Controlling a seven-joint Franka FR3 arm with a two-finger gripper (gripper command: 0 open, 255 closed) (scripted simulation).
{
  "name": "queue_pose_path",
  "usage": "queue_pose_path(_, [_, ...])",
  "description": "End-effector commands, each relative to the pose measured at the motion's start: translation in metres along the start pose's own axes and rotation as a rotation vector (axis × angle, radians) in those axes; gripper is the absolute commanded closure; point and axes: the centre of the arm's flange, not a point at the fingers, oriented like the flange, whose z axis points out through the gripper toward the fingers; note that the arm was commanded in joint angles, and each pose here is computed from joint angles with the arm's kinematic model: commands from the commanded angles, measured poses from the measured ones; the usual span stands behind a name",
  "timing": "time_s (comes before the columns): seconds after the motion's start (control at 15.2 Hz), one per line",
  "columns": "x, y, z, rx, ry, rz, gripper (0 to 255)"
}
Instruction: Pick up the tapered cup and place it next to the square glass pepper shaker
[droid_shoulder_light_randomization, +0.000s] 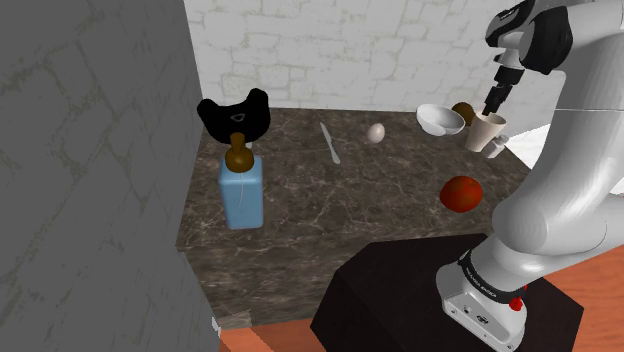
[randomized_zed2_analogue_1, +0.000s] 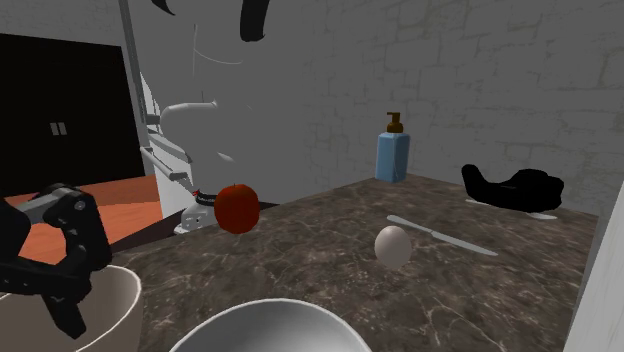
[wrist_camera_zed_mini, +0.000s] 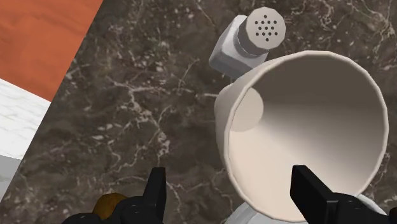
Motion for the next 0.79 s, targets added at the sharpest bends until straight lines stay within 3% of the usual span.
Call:
queue_pose_path(0.0, [0.000, 0.000, 0.000, 0.000, 0.000, 0.000, 0])
queue_pose_path(0.13, [0.000, 0.000, 0.000, 0.000, 0.000, 0.000, 0])
queue_pose_path(0.4, [0.000, 0.000, -0.050, 0.000, 0.000, 0.000, 0])
queue_pose_path(0.73, [0.000, 0.000, -0.050, 0.000, 0.000, 0.000, 0])
